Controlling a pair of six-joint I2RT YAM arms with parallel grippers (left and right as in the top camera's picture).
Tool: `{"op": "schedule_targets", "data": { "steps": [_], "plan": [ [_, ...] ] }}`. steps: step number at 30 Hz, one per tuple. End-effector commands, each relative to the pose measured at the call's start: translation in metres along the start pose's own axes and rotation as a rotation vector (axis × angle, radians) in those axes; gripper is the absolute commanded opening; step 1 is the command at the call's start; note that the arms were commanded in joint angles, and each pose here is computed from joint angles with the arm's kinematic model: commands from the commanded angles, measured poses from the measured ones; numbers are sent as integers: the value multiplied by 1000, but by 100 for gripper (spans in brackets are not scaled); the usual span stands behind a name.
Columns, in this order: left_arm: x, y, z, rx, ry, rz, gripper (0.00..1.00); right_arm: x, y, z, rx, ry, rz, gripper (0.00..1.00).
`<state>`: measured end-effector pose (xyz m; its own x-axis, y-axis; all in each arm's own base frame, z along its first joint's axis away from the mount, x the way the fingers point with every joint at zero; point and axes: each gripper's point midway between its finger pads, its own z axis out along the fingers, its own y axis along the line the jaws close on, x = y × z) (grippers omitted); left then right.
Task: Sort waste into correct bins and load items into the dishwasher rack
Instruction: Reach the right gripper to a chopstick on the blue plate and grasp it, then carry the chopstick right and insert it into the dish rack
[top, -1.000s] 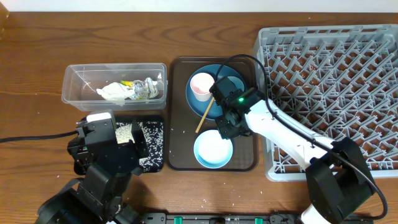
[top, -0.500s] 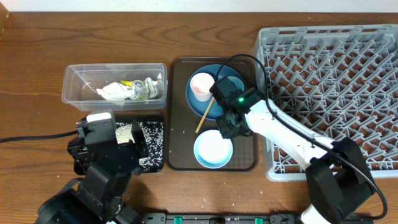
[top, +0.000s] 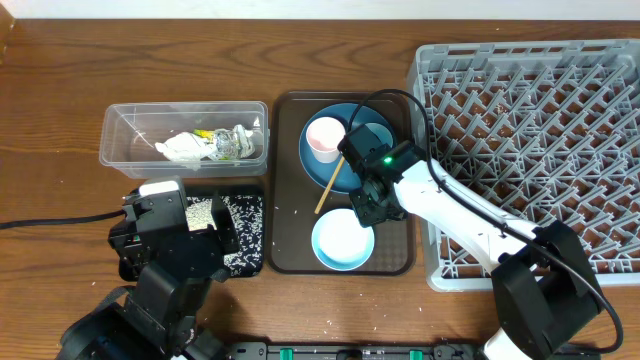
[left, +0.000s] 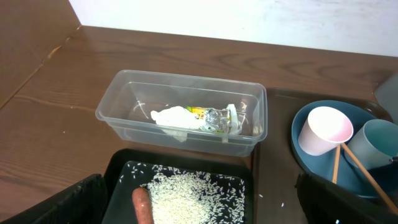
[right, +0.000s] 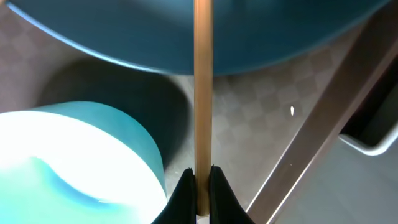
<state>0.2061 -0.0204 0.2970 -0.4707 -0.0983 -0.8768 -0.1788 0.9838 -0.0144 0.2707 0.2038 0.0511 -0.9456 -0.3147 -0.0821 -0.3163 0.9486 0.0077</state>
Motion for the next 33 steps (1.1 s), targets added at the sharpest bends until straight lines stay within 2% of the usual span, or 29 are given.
{"op": "schedule_targets", "data": {
  "steps": [1,17,21,28,33],
  "plan": [
    [-7,5,-3,-21,-21,-15,99,3,-1,3,14,11,-3,1],
    [-7,5,-3,-21,-21,-15,99,-40,5,-63,-14,-144,20,1],
    [-7,5,-3,-21,-21,-15,99,-42,-9,-72,55,-155,68,1],
    [-7,5,-3,-21,-21,-15,99,-39,-23,-88,38,-143,121,1],
    [-7,5,-3,-21,-21,-15,99,-36,-43,-117,29,-195,177,1]
  ]
}}
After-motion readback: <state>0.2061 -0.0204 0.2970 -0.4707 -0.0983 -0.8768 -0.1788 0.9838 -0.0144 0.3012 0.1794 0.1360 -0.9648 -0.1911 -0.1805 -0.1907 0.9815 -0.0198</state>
